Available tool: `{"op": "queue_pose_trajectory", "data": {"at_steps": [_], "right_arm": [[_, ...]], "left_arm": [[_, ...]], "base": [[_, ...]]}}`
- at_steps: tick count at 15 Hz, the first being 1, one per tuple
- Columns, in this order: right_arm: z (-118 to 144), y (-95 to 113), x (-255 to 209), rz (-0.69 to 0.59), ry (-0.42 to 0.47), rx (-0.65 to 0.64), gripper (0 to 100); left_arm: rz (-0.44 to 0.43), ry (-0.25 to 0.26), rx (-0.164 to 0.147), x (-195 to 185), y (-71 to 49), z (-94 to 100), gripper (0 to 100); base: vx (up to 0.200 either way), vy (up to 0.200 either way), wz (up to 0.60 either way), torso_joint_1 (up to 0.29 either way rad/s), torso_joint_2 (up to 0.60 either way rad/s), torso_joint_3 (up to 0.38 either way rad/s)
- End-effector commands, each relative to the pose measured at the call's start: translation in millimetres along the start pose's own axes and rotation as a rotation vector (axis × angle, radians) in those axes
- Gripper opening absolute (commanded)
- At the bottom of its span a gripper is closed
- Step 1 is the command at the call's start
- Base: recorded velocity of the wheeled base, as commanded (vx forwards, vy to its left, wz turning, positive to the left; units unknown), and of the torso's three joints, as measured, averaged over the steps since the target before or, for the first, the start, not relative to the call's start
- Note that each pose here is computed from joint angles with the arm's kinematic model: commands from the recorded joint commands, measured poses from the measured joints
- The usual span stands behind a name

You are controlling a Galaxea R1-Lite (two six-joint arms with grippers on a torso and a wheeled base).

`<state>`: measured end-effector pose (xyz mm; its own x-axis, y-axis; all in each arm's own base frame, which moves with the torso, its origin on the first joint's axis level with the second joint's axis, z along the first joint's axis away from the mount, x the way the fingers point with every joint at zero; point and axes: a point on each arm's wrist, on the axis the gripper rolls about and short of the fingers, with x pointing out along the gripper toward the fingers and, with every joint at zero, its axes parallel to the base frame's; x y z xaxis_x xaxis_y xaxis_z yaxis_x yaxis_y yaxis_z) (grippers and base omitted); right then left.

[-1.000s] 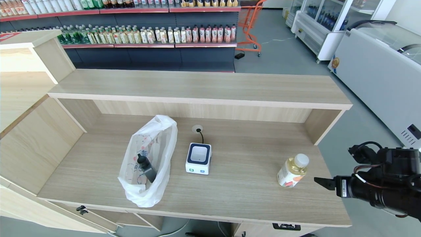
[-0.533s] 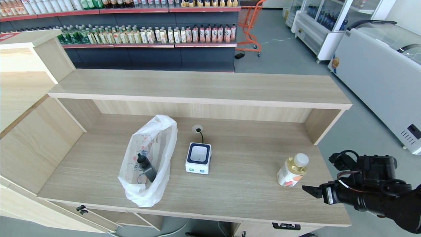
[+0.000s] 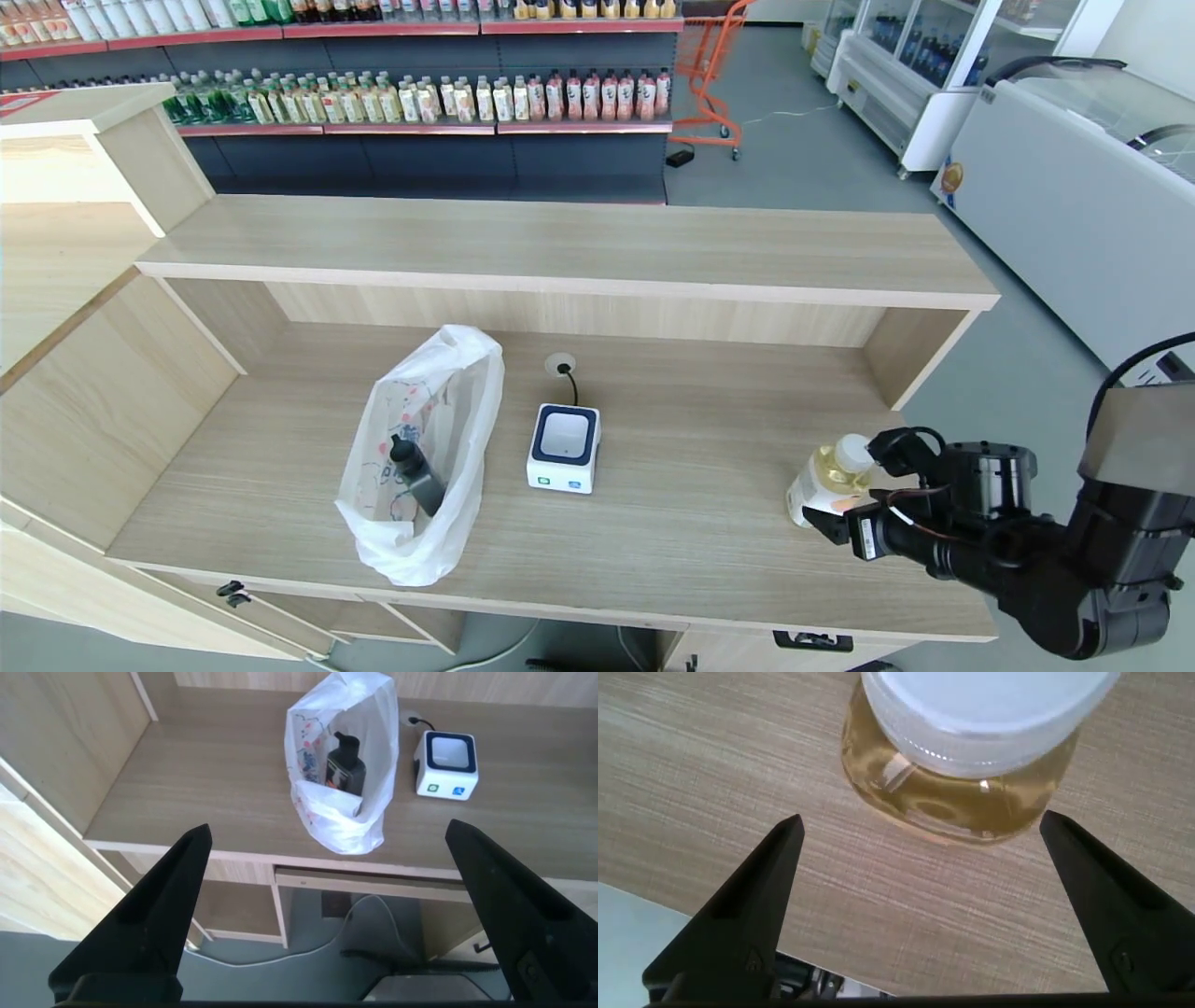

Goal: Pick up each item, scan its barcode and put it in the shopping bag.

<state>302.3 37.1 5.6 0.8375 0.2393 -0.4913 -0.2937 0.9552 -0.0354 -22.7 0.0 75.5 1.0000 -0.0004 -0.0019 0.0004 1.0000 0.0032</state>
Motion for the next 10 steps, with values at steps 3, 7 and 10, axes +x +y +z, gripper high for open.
{"op": "queue_pose_trajectory", "data": {"at_steps": [3, 7, 10], "right_arm": [[-6, 13, 30, 0.025, -0.031, -0.029, 100], [-2, 22, 49, 0.024, -0.077, -0.051, 100], [6, 26, 58, 0.030, -0.142, -0.071, 100]], "left_arm": [[0.000, 0.000, 0.000, 0, 0.0, 0.0, 100], [0.000, 0.000, 0.000, 0, 0.0, 0.0, 100], [0.000, 0.000, 0.000, 0, 0.0, 0.0, 100]], "base": [[0.000, 0.000, 0.00, 0.000, 0.00, 0.000], [0.000, 0.000, 0.00, 0.000, 0.00, 0.000], [0.000, 0.000, 0.00, 0.000, 0.00, 0.000]]}}
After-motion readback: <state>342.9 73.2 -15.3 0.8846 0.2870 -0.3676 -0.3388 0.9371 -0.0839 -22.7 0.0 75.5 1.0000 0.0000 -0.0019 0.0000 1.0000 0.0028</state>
